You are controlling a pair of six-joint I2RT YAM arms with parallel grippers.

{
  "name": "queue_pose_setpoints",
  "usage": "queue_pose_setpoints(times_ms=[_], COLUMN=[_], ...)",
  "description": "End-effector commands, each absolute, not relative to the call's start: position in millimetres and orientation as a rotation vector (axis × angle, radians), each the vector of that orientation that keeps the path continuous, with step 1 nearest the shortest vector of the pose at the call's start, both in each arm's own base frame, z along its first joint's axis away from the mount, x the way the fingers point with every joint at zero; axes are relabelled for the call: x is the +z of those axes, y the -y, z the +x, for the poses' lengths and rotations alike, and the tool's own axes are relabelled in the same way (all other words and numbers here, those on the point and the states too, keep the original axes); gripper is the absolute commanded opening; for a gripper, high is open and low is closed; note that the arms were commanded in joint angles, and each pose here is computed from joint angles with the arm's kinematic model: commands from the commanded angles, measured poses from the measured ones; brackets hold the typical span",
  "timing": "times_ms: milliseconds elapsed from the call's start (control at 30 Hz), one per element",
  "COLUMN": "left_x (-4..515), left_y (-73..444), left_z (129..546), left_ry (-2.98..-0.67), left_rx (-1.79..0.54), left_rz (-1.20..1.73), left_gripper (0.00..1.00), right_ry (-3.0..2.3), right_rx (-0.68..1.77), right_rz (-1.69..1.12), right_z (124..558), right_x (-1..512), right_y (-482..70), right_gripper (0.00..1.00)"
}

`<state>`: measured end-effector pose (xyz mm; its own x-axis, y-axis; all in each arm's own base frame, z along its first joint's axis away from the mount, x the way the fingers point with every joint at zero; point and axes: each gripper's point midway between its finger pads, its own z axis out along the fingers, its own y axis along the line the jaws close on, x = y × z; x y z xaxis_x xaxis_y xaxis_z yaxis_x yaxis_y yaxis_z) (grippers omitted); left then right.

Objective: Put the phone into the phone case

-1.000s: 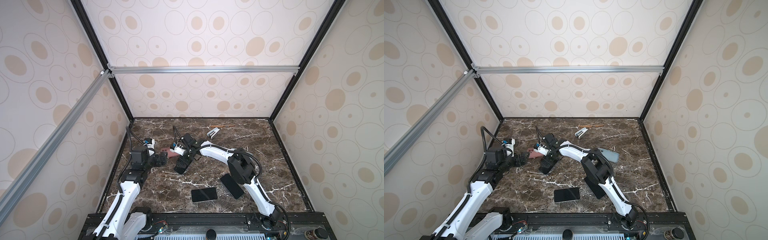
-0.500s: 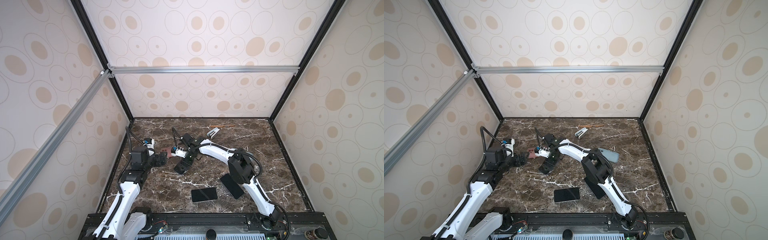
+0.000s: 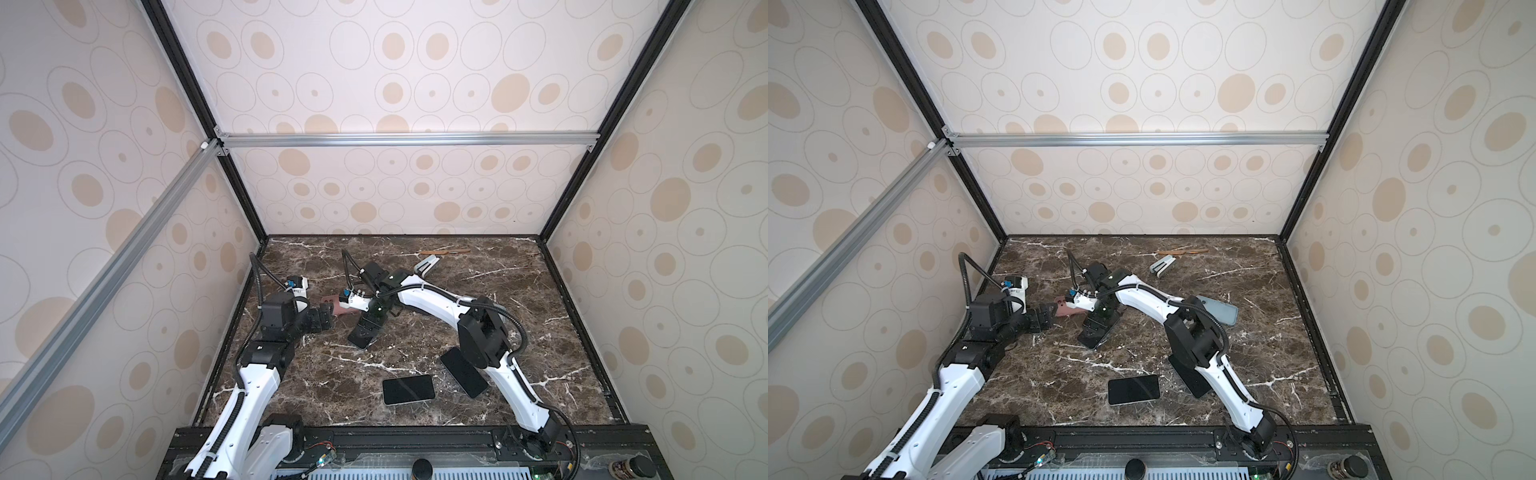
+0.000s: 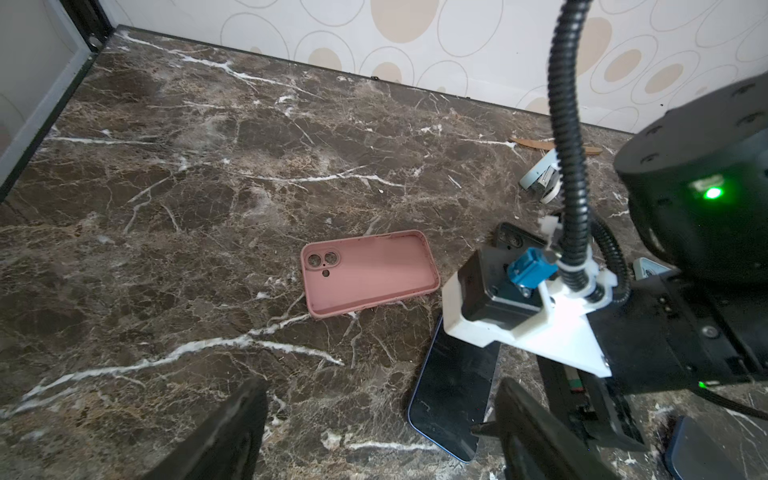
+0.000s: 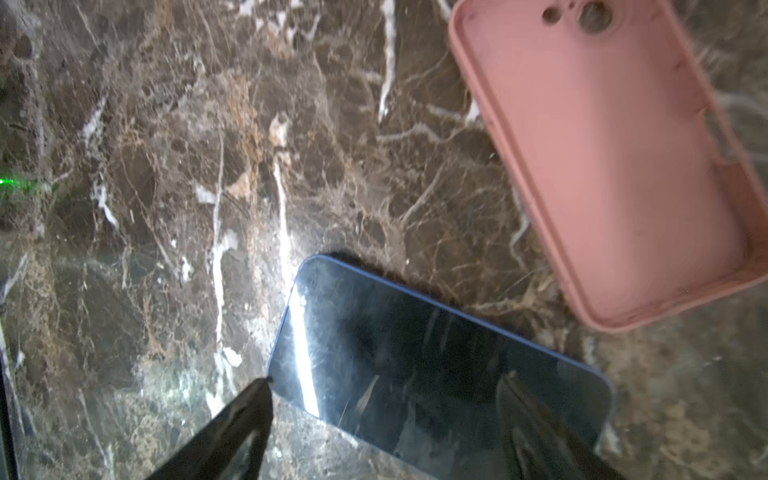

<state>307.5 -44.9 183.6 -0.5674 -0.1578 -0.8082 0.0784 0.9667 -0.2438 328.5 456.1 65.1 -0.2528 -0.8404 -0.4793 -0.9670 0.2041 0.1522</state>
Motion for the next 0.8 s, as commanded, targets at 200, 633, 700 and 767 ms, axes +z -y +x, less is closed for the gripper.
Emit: queue_pose_setpoints(times_ms=[200,633,700,767], left_x=[192.2,192.9,192.4,192.1], left_y=[36.4,35.0,34.3,34.1], left_z=[311.1,311.1,311.4,311.4], left_ry=[-2.114,-2.109,-2.110,-2.113], left_rx=[-0.275,-0.270,-0.266,-0.265], left_rz=[-0.080,-0.084,-0.086,-0.087], left_gripper=[0.85,0.85,0.85,0.85], right_ry=[-2.198,-2.348,-2.361,-2.365], right_rx=[0.604,0.642,0.632,0.602], right_rz=[-1.769,-1.857,-1.877,-1.911], right_z=[336.9,295.1,287.2,278.4], right_x=[35.0,47.6,46.3,42.9], right_y=[-468.4,-432.2,-424.4,-417.0], right_gripper=[0.88,0.87,0.86,0.87])
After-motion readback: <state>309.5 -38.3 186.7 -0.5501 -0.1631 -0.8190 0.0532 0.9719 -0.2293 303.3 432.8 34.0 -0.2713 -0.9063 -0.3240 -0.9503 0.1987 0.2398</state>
